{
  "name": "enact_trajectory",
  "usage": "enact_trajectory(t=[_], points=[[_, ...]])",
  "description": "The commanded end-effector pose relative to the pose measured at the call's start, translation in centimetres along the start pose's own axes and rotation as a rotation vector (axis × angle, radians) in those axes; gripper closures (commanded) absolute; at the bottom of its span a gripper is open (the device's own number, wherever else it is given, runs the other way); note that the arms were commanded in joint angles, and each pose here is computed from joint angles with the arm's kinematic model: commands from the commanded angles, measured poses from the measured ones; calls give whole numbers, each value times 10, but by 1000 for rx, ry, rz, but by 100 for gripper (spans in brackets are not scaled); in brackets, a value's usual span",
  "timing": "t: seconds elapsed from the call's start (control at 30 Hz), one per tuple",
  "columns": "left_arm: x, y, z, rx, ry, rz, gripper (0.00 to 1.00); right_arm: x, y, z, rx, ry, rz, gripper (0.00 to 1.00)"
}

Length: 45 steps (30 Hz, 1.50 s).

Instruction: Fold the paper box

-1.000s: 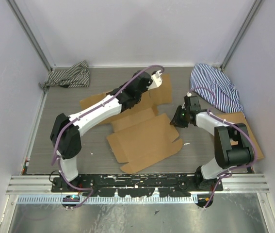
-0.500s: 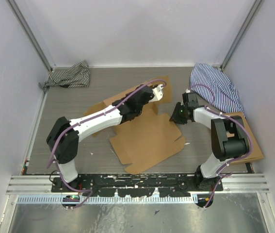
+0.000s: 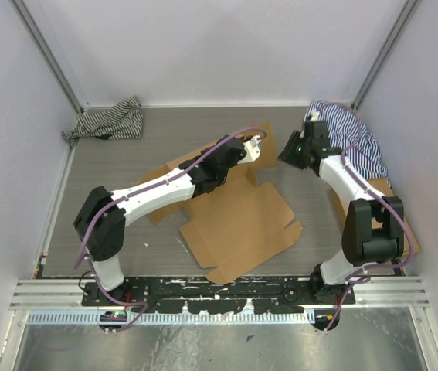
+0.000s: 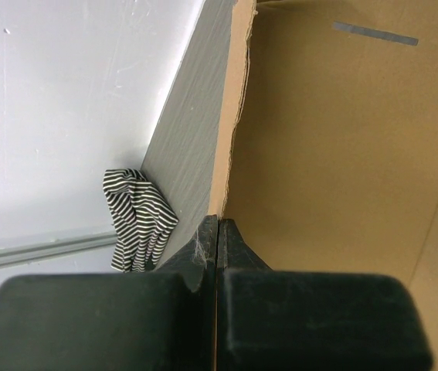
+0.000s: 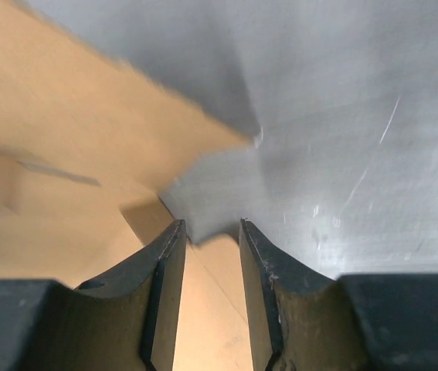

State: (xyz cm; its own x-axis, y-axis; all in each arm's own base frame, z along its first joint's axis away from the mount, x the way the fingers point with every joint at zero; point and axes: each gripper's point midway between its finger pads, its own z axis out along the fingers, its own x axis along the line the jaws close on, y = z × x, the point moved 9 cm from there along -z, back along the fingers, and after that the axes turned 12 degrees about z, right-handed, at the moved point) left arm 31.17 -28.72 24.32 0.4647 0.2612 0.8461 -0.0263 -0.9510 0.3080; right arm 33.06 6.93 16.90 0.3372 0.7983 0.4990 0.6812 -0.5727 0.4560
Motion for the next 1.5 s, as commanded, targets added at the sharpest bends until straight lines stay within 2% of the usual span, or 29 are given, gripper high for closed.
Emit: enact_trajectory(t=[0.0,0.1,0.27,0.43,0.6,0.73,1.03,1.47], points=[[4,0,-7,-16,22,-31,100,24,69,-23,-181,92,57,61],[8,2,-10,-24,26,-37,100,29,92,-6,-180,123,60,63],[12,2,-14,-30,30,-41,100,34,107,48,-106,197,30,67],[14,2,-18,-34,36,-45,100,35,111,108,-29,379,28,69],[14,2,-20,-34,34,-42,100,45,115,130,15,571,2,72],[12,2,-18,-27,28,-35,100,51,110,121,89,655,-23,73],[6,4,-15,-7,23,-26,100,43,76,78,206,717,-100,72],[-7,8,-21,11,2,-8,100,35,33,29,246,737,-234,67]])
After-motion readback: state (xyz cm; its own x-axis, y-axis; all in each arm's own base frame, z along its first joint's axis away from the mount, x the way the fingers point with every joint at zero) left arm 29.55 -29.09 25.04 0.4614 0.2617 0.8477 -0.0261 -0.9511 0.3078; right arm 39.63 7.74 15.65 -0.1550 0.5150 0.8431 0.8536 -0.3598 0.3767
